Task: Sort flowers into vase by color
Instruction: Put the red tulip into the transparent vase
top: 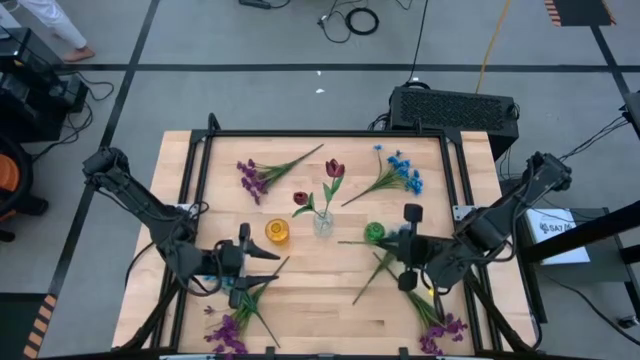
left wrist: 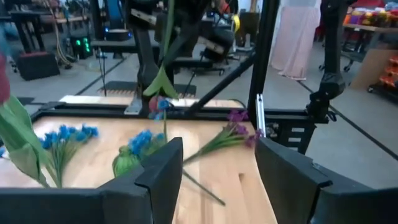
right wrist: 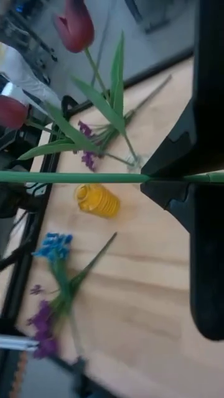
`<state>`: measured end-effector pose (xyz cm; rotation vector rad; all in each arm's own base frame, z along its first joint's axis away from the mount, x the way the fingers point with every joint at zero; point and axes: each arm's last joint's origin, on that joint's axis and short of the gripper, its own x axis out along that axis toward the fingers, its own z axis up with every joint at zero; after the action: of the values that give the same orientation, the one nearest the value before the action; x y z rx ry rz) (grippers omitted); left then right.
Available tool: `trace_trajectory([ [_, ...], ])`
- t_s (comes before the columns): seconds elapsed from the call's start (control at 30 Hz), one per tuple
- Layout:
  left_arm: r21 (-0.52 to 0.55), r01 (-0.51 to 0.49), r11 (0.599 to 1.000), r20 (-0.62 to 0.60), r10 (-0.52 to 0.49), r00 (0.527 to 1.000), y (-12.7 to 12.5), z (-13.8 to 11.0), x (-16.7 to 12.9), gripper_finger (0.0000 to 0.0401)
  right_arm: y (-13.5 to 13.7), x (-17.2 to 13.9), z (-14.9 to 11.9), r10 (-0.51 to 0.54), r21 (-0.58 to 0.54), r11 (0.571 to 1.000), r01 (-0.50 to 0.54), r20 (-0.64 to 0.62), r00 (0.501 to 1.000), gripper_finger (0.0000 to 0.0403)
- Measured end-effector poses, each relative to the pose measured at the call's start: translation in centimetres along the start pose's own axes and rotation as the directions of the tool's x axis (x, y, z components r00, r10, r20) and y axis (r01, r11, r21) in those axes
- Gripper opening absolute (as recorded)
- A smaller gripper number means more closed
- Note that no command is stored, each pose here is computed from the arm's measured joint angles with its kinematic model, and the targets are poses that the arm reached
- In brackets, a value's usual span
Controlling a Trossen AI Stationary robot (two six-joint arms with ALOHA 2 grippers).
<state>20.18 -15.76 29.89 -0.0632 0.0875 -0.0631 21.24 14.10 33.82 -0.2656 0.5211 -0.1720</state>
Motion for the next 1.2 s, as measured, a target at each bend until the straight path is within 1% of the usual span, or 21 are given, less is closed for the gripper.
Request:
trace_trajectory([
  [0.13, 0.005, -0.001, 1.0, 0.014, 0.001, 1.0, 0.0, 0.2, 0.0, 0.0207, 0.0, 0.2, 0.0, -0.005, -0.154, 0.988, 0.005, -0.001, 1.0, 0.0],
  [0.27, 0.005, -0.001, 1.0, 0.014, 0.001, 1.0, 0.0, 0.2, 0.0, 0.0207, 0.0, 0.1, 0.1, -0.025, -0.253, 0.967, 0.026, 0.009, 1.0, 0.0],
  [0.33, 0.007, -0.001, 1.0, 0.014, 0.001, 1.0, 0.0, 0.2, 0.0, 0.0207, 0.0, 0.2, 0.1, -0.03, -0.303, 0.952, 0.032, 0.01, 0.999, 0.0],
  [0.43, 0.009, -0.001, 1.0, 0.014, 0.001, 1.0, 0.0, 0.2, 0.0, 0.0207, 0.4, 0.3, 0.0, -0.03, -0.394, 0.919, 0.031, 0.007, 1.0, 0.0],
  [0.47, 0.008, -0.001, 1.0, 0.014, 0.001, 1.0, 0.0, 0.2, 0.0, 0.0207, 0.6, 0.3, 0.0, -0.037, -0.41, 0.911, 0.038, 0.011, 0.999, 0.0],
  [0.6, 0.014, -0.001, 1.0, 0.015, 0.001, 1.0, 0.0, 0.2, 0.0, 0.0207, 1.5, 0.9, 0.1, -0.063, -0.416, 0.907, 0.069, 0.028, 0.998, 0.0],
  [0.67, 0.034, -0.001, 0.999, 0.024, 0.001, 1.0, 0.0, 0.3, 0.0, 0.0207, 2.0, 1.6, -0.1, -0.084, -0.456, 0.886, 0.081, 0.014, 0.996, 0.0],
  [0.7, 0.046, -0.001, 0.999, 0.035, -0.001, 0.999, 0.0, 0.4, 0.0, 0.0207, 2.3, 1.9, -0.2, -0.114, -0.489, 0.866, 0.105, 0.012, 0.993, 0.0],
  [0.73, 0.05, -0.002, 0.999, 0.051, -0.001, 0.999, 0.0, 0.6, 0.0, 0.0207, 2.6, 2.3, -0.4, -0.154, -0.536, 0.833, 0.137, 0.014, 0.988, 0.0],
  [0.77, 0.051, -0.004, 0.999, 0.074, 0.0, 0.997, 0.0, 0.8, 0.0, 0.0207, 2.9, 2.7, -0.5, -0.195, -0.589, 0.791, 0.167, 0.016, 0.981, 0.0],
  [0.83, 0.053, -0.012, 0.999, 0.112, 0.006, 0.994, 0.1, 1.4, 0.1, 0.0207, 3.4, 3.4, -0.8, -0.283, -0.691, 0.686, 0.226, 0.032, 0.959, 0.0],
  [0.9, 0.062, -0.023, 0.998, 0.138, 0.014, 0.99, 0.3, 2.1, 0.2, 0.0207, 3.9, 3.9, -0.8, -0.382, -0.767, 0.572, 0.292, 0.066, 0.922, 0.0],
  [0.93, 0.068, -0.029, 0.997, 0.149, 0.018, 0.989, 0.3, 2.6, 0.3, 0.0207, 4.1, 4.1, -0.7, -0.422, -0.789, 0.524, 0.321, 0.087, 0.902, 0.0],
  [0.97, 0.068, -0.034, 0.997, 0.159, 0.023, 0.987, 0.3, 3.1, 0.3, 0.0207, 4.2, 4.3, -0.5, -0.451, -0.804, 0.487, 0.342, 0.103, 0.886, 0.0],
  [1.0, 0.064, -0.04, 0.997, 0.165, 0.029, 0.986, 0.4, 3.5, 0.5, 0.0207, 4.4, 4.4, -0.3, -0.466, -0.815, 0.461, 0.351, 0.115, 0.877, 0.0],
  [1.07, 0.075, -0.051, 0.996, 0.151, 0.039, 0.988, 0.4, 4.1, 1.0, 0.0207, 4.6, 4.6, 0.2, -0.461, -0.832, 0.432, 0.348, 0.128, 0.878, 0.0],
  [1.13, 0.097, -0.041, 0.994, 0.112, 0.03, 0.993, 0.2, 4.6, 1.5, 0.0207, 4.7, 4.6, 0.7, -0.454, -0.841, 0.419, 0.342, 0.132, 0.881, 0.0],
  [1.2, 0.086, -0.031, 0.996, 0.072, 0.025, 0.997, -0.2, 5.2, 2.2, 0.0207, 4.7, 4.6, 1.1, -0.455, -0.846, 0.411, 0.341, 0.134, 0.881, 0.0],
])
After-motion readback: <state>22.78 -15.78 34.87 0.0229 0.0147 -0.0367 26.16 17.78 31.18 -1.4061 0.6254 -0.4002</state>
